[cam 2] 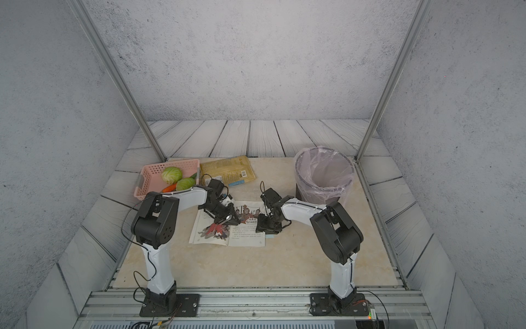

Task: Peel off the used sticky note
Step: Turn the page of the book at the center of the board.

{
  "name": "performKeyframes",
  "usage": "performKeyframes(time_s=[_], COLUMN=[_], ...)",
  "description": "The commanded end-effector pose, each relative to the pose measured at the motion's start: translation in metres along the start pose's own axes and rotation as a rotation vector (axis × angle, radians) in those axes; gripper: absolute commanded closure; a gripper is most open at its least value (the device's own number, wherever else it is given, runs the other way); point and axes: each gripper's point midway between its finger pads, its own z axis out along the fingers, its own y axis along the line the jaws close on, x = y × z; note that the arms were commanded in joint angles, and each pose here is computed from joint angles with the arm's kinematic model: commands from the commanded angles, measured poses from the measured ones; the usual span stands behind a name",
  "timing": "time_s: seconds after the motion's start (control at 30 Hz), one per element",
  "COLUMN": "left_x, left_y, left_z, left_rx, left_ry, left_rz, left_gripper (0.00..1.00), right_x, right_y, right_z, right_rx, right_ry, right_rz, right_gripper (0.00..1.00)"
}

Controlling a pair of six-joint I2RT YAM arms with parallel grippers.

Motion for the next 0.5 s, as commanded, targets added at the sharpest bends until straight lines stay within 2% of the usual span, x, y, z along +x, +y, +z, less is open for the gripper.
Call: performKeyframes(time_s=[0.0,0.27,0.33,0.47], left_x=[0.009,0.004,0.005,0.003], left_y=[0.000,-0.050,-0.045,-0.002], left_z=[-0.006,-0.057,-0.069,-0.073], left_rx=[-0.005,0.108,0.085,-0.020], left_ry=[0.013,-0.055,-0.087,-0.134], left_rz=[-0.031,0.044,0.061,0.019], left_gripper=[0.82,0.81,0.81,0.81], right_x=[0.004,0.012,0.014,0.013], right_y=[-0.003,-0.029,-0.032,-0.030], right_z=[0.012,0.022,0.022,0.017], right_rx=[-0.020,0.043,0.046,0.045], right_ry=[0.035,0.056,0.055,0.046], right_rz=[0.024,0.043,0.045,0.038], right_gripper=[0.50,0.50,0.50,0.50])
